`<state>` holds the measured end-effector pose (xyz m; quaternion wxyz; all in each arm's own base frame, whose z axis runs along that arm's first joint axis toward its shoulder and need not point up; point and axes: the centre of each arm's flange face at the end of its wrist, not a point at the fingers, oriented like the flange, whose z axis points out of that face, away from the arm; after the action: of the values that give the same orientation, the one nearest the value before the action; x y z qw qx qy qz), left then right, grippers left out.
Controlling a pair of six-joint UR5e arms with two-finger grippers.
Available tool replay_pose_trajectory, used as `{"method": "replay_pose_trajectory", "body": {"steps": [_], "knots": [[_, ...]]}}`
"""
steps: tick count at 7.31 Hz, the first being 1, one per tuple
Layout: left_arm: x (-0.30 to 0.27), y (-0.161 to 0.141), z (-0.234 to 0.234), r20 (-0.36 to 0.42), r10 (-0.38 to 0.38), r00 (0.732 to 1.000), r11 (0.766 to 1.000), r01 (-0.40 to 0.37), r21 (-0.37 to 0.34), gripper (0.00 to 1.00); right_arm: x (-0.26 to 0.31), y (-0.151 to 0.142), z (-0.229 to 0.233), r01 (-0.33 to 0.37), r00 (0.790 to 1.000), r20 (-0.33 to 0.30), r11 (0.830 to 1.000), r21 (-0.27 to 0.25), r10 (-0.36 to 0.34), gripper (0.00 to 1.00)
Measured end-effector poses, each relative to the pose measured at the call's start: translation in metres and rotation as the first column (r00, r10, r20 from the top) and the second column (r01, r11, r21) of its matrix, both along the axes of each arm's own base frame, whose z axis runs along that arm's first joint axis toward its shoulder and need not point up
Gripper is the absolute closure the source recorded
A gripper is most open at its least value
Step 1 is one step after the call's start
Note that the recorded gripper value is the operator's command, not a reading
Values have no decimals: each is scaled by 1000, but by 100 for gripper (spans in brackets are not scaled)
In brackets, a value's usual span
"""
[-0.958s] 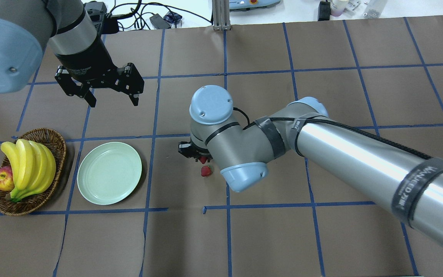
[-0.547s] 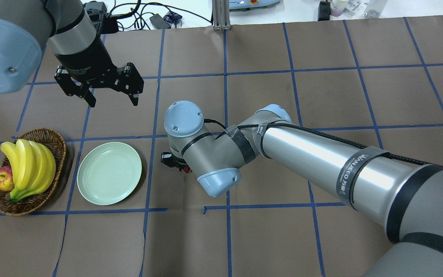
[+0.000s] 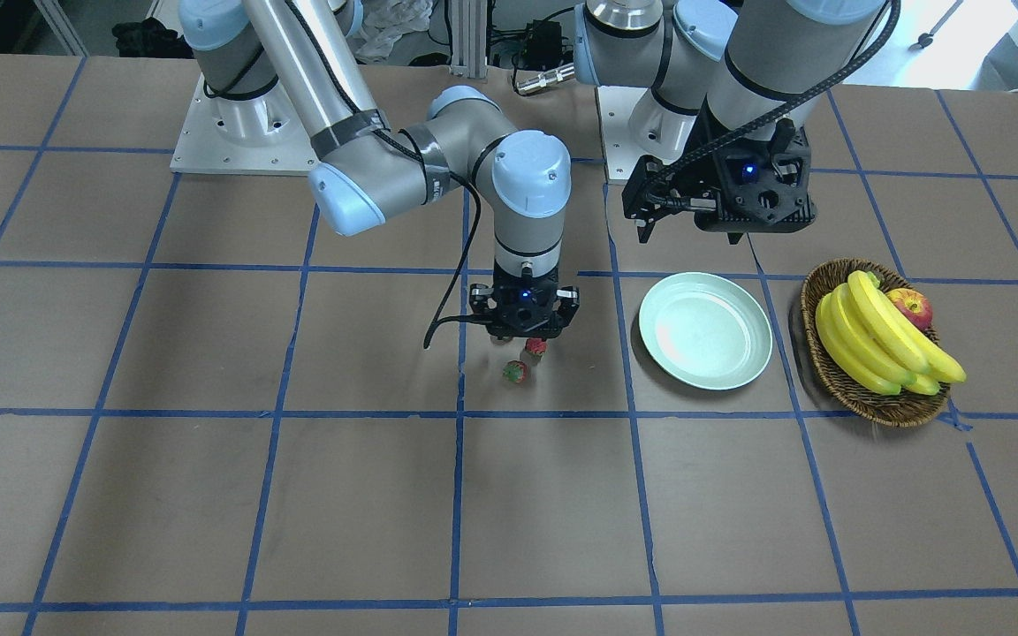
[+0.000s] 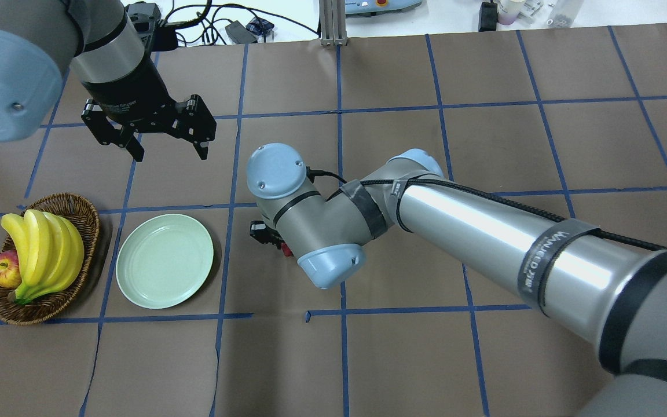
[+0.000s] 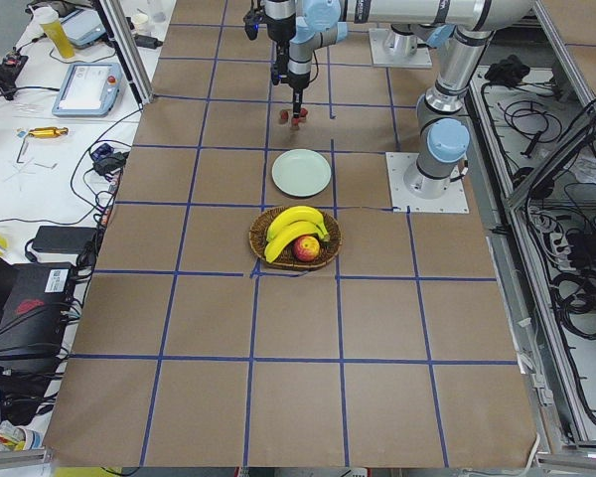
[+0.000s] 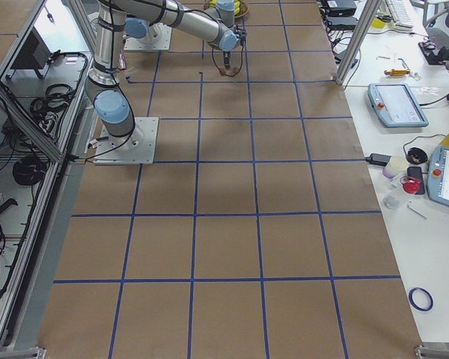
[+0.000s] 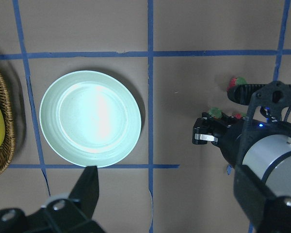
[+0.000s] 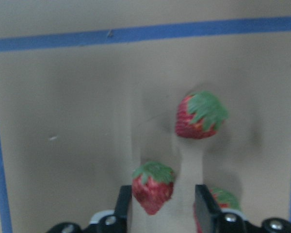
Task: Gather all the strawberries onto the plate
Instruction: 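Raise the right arm away while the left arm starts moving, then move the left gripper over the cluster of three strawberries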
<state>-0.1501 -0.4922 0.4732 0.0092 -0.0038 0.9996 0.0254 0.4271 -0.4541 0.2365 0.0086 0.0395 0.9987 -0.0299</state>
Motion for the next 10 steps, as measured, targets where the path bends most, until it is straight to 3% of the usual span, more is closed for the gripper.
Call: {"method": "replay_pose_trajectory", "body": {"steps": [2, 5, 7, 10], "knots": [[0, -1, -2, 1, 0, 1000, 1000, 0, 3, 0, -116, -48, 91, 89, 994, -68, 995, 42, -86, 0], [-1, -3, -5, 1, -1, 1000, 1000, 1, 8, 0, -241, -75, 204, 105, 992, -83, 993, 58, -100, 0], [-14, -4, -12, -6, -24, 1000, 1000, 24, 19, 0, -260, -75, 254, 119, 990, -77, 992, 38, -116, 0], [-42, -11, -41, -25, -45, 999, 999, 46, 1, 0, -258, -67, 264, 122, 991, -57, 992, 38, -120, 0]]}}
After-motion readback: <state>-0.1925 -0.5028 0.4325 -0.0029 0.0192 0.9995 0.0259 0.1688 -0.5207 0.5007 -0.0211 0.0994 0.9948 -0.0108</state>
